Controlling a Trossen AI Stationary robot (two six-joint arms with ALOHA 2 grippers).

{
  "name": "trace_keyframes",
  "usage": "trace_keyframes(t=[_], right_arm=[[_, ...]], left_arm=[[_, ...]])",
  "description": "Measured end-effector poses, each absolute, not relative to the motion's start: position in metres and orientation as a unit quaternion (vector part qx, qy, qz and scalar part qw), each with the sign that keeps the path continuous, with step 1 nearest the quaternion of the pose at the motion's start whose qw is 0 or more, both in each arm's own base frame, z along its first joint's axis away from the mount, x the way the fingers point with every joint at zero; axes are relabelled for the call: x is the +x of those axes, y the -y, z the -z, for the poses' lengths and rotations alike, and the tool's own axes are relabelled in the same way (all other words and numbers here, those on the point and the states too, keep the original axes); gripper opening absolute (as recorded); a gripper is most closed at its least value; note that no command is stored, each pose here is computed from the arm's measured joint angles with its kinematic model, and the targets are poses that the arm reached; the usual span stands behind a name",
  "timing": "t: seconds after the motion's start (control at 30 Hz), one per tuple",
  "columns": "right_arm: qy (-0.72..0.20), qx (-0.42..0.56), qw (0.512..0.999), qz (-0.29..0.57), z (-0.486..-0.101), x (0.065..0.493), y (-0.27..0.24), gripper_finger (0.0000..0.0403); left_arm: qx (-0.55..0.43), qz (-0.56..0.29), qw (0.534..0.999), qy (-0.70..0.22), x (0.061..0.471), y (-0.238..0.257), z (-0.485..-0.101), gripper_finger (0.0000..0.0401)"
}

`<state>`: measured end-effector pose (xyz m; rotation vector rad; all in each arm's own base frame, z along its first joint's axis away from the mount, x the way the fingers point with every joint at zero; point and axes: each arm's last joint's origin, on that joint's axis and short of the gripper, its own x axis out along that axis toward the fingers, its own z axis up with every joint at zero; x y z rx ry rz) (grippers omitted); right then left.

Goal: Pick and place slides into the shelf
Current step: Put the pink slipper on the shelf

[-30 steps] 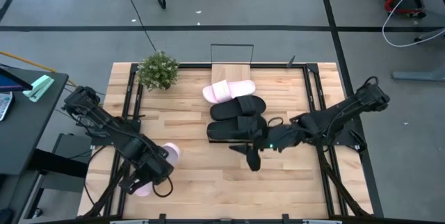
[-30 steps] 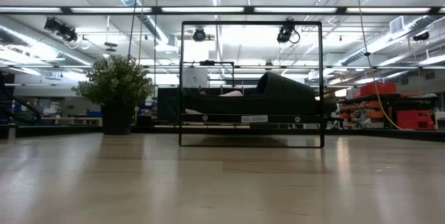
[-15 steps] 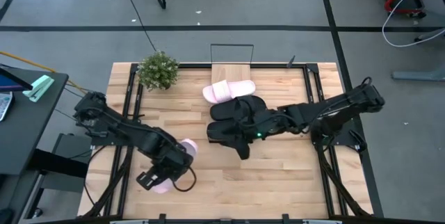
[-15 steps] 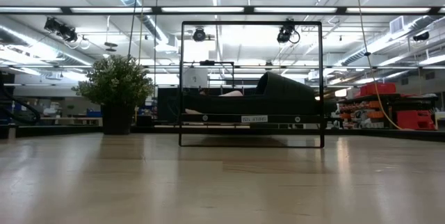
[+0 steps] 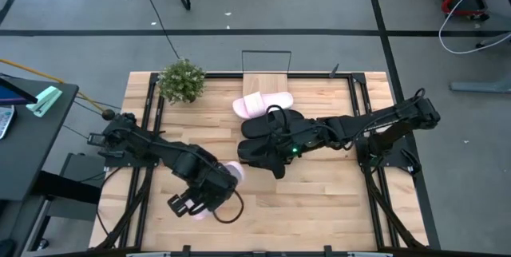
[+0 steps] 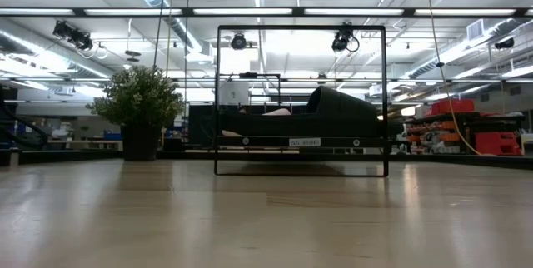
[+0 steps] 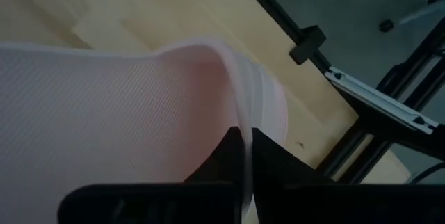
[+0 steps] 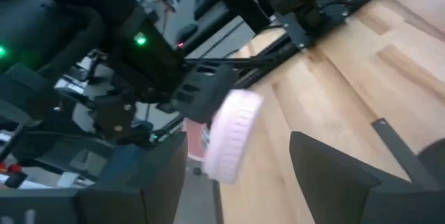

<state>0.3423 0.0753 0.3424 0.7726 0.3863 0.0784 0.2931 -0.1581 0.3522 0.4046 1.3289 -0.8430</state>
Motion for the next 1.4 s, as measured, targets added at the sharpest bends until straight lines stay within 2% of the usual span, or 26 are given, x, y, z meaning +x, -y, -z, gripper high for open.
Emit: trace_keyframes(t=[0.63, 1.07, 1.4], right_arm=[[-0.212, 0.384, 0.898, -0.025, -0.309, 0.369, -0.081, 0.0254], [-0.178, 0.387, 0.905, -0.014, -0.311, 0.377, -0.064, 0.0178], [-0.187, 0.392, 0.901, -0.029, -0.311, 0.377, -0.061, 0.0173]], left_arm=[[0.198, 0.37, 0.69, -0.589, 0.302, 0.139, -0.354, 0.0011], [0.198, 0.371, 0.695, -0.583, 0.303, 0.14, -0.354, 0.0011], [0.2, 0.369, 0.697, -0.581, 0.304, 0.14, -0.354, 0.0011]])
